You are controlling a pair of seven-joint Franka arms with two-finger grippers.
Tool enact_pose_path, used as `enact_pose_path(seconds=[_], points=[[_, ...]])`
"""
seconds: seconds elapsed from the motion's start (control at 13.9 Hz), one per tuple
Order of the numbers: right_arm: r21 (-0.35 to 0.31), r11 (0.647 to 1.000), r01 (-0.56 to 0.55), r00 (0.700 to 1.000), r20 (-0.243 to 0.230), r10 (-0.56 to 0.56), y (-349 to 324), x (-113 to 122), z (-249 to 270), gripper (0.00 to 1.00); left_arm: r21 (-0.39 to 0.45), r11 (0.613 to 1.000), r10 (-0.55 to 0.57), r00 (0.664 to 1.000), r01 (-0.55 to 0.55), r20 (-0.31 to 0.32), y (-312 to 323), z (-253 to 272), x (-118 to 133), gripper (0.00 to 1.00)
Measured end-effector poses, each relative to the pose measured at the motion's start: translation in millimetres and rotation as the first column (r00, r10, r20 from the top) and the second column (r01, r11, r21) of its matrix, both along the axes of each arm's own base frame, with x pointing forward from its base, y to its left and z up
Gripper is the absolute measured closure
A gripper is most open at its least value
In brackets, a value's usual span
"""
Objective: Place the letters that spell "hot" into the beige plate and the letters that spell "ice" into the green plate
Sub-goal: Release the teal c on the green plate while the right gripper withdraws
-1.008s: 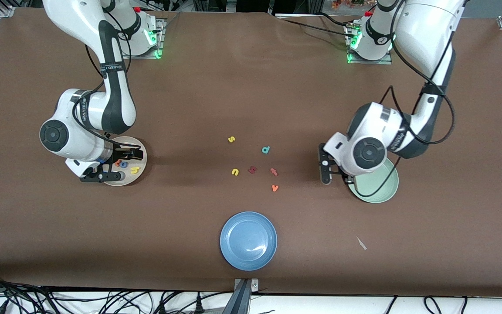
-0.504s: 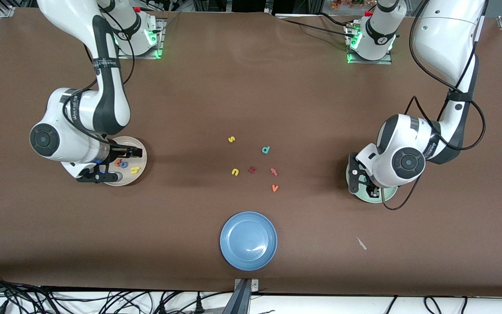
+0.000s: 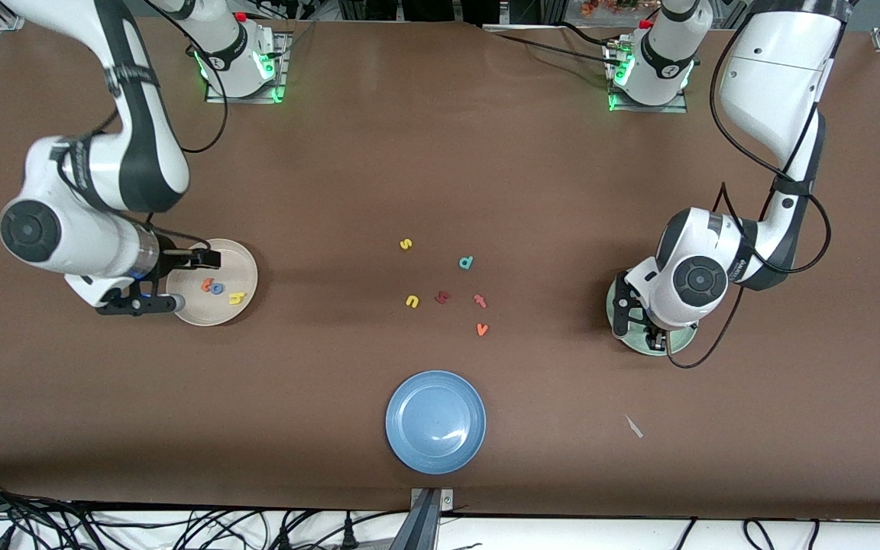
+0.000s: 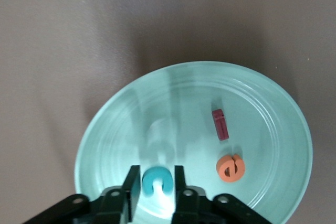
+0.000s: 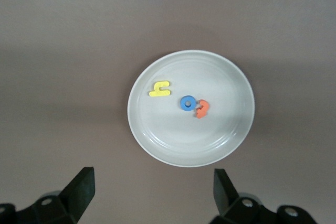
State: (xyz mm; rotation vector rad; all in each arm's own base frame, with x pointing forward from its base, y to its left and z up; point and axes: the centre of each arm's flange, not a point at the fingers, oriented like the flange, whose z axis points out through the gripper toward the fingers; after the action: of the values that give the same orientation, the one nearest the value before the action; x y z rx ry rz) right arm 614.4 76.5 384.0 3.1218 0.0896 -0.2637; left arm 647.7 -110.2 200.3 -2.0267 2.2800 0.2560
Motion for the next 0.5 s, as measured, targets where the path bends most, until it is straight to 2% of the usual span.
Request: enact_pose_path(seconds=[0.14,0.36,0.43,0.5], points=[[0.012,1.000,0.000,1.000,0.030,-0.001,-1.5,-6.8,34.4,0.00,-0.001,1.000,0.003,1.000,-0.003,0.004,0.7,2.0,0.6,0.41],[0.024,1.000,0.006,1.000,0.026,-0.007,-13.7,-23.1,84.5,0.00,-0.028,0.996,0.088,0.996,-0.088,-0.013,-2.9,22.7,1.0,0.08],[0.023,1.000,0.009,1.000,0.010,-0.010,-17.5,-28.2,103.2,0.00,-0.041,0.988,0.147,0.988,-0.148,-0.036,-6.6,35.4,-1.0,0.01],[0.022,1.000,0.011,1.000,-0.012,-0.011,-20.1,-33.3,122.1,0.00,-0.047,0.977,0.207,0.977,-0.210,-0.054,-11.4,48.9,-3.9,0.00]])
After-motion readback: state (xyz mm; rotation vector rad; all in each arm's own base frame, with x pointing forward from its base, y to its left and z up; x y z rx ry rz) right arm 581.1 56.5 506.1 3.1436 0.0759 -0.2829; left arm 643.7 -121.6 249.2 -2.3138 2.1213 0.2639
